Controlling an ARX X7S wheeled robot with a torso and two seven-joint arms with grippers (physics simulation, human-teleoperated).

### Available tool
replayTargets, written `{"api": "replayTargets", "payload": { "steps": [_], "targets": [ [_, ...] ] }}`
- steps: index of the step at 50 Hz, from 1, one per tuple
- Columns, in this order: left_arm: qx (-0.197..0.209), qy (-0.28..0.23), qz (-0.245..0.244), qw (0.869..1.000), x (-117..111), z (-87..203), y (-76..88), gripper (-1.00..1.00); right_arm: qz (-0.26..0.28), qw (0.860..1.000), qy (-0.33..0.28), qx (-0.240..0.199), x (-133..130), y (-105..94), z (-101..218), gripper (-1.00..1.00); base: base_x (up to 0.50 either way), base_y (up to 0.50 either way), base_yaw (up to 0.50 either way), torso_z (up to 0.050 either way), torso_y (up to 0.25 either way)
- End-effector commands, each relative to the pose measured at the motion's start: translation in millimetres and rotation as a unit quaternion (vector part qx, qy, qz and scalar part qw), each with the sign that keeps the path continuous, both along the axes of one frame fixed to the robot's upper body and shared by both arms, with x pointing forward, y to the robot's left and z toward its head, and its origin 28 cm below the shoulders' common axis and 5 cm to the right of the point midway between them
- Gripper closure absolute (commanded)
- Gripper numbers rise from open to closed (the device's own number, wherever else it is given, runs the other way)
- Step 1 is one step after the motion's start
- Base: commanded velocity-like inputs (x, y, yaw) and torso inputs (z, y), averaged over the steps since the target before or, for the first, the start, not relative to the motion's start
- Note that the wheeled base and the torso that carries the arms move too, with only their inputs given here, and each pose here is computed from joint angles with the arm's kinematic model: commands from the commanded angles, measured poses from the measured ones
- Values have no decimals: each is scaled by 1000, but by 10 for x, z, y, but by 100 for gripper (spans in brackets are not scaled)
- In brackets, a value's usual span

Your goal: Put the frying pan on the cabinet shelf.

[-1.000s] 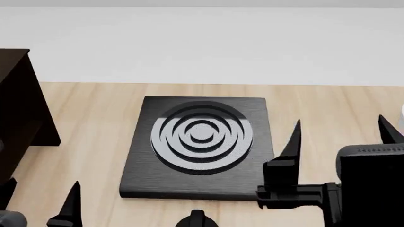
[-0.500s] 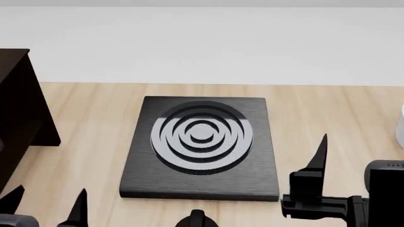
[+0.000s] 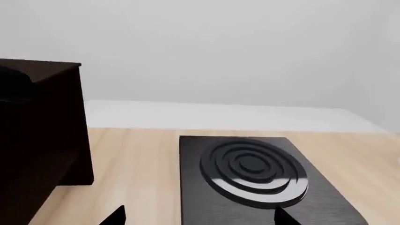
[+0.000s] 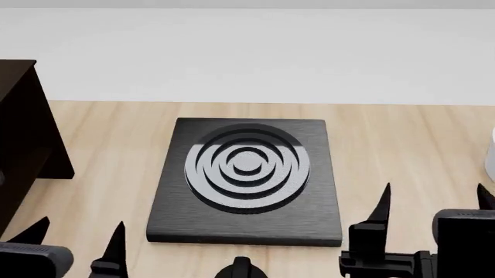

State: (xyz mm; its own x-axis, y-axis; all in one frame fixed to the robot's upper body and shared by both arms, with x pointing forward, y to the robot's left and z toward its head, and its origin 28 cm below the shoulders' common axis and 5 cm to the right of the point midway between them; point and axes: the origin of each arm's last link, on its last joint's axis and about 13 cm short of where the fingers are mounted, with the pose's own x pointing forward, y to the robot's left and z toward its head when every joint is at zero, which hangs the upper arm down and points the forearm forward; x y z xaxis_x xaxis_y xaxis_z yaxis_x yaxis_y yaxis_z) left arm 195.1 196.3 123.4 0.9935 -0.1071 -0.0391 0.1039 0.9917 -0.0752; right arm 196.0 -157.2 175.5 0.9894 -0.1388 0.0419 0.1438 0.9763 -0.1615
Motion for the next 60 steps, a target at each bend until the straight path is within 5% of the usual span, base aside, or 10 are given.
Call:
{"api": "replayTargets", "payload": {
  "steps": [1, 16, 25, 60],
  "targets": [
    [-3, -14, -18, 1000, 81, 186, -100, -100, 15, 1000, -3, -6, 29, 52, 36, -100, 0, 0, 0, 0, 0],
    [-3, -27, -15, 1000, 168, 425, -110, -100, 19, 999, -34, 6, 7, 64, 291, -100, 0, 0, 0, 0, 0],
    [37, -35, -13, 999, 186, 789, -124, -100, 29, 999, -44, -3, 42, 58, 508, -100, 0, 0, -1, 0, 0],
    [30, -104, -28, 994, 81, 1923, -142, -100, 88, 991, -97, -23, 99, 225, 1488, -100, 0, 0, 0, 0, 0]
  ]
}}
